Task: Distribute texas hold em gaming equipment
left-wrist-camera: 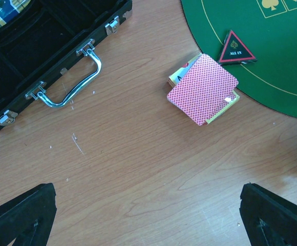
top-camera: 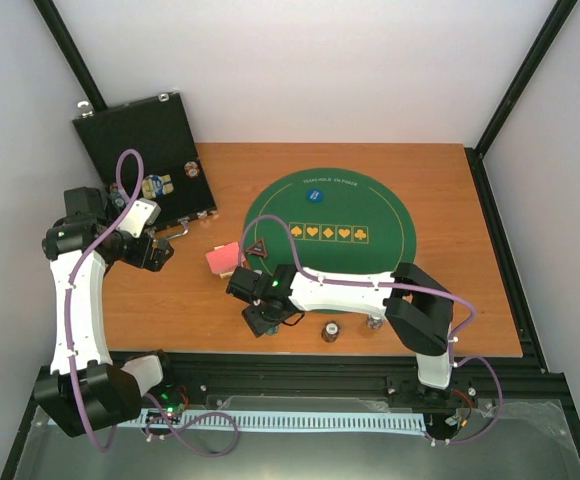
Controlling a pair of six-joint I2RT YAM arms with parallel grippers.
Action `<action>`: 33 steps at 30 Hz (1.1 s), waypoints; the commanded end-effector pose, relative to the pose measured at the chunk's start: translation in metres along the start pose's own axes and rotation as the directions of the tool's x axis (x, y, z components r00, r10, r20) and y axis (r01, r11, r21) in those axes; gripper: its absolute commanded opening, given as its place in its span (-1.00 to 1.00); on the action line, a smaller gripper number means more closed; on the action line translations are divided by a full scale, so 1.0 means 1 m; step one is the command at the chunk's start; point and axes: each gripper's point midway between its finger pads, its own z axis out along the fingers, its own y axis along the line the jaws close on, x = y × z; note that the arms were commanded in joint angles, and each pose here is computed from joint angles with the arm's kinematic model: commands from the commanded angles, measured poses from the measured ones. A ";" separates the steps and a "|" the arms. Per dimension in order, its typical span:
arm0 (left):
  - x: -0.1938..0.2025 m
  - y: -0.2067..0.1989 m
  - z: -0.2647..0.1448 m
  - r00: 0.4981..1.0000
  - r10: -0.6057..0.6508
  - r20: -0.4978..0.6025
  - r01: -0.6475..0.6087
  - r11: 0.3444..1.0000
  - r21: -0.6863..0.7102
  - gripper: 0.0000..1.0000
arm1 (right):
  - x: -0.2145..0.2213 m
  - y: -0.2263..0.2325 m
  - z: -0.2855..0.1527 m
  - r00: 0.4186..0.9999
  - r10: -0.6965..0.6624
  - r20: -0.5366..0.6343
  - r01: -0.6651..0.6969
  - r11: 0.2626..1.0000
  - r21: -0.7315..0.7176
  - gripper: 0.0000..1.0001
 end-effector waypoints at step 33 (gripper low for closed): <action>-0.007 -0.001 -0.008 0.999 0.025 0.026 -0.025 1.000 -0.005 1.00 | 0.006 -0.001 0.004 1.000 0.014 0.002 -0.014 1.000 0.007 -0.49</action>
